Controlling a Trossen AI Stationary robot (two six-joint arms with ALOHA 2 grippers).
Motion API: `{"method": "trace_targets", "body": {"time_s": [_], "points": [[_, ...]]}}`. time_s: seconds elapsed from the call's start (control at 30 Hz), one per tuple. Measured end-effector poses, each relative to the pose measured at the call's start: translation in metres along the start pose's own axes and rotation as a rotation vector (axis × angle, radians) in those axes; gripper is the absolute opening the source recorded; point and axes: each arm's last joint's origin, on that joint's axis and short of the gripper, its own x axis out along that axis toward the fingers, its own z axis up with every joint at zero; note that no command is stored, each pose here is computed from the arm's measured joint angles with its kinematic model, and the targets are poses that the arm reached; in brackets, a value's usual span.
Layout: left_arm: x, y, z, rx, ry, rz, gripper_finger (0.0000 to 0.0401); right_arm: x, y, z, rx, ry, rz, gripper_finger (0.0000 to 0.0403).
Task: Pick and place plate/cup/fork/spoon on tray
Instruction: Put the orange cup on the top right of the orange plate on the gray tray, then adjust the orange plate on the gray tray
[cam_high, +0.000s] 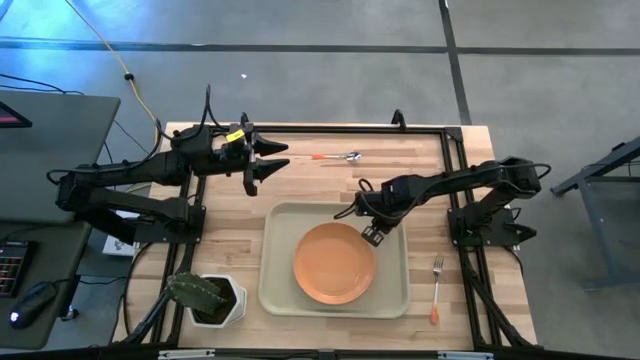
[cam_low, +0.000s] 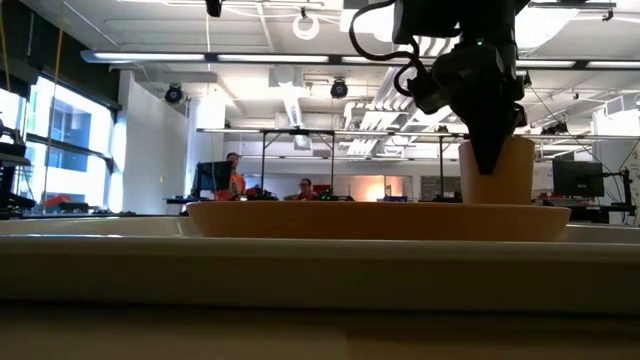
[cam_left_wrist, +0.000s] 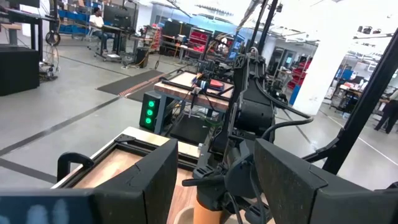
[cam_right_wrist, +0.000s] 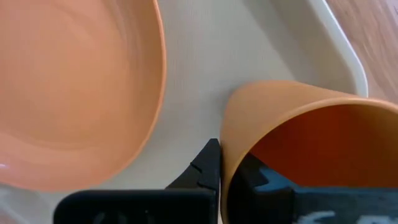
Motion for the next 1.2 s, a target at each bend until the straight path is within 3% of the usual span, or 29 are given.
{"method": "trace_targets", "body": {"time_s": [0.13, 0.47, 0.77, 1.2], "points": [[0.0, 0.0, 0.0, 0.0, 0.0, 0.0, 0.02, 0.0, 0.0001, 0.0001, 0.0, -0.001, 0.002, 0.0016], [0.0, 0.0, 0.0, 0.0, 0.0, 0.0, 0.02, 0.0, 0.0004, 0.0001, -0.006, 0.003, 0.009, 0.0128], [0.0, 0.0, 0.0, 0.0, 0.0, 0.0, 0.02, 0.0, 0.0012, -0.0006, -0.044, 0.025, 0.036, 0.02], [0.0, 0.0, 0.0, 0.0, 0.0, 0.0, 0.02, -0.0003, 0.001, -0.0005, -0.057, 0.025, 0.037, 0.022]]}}
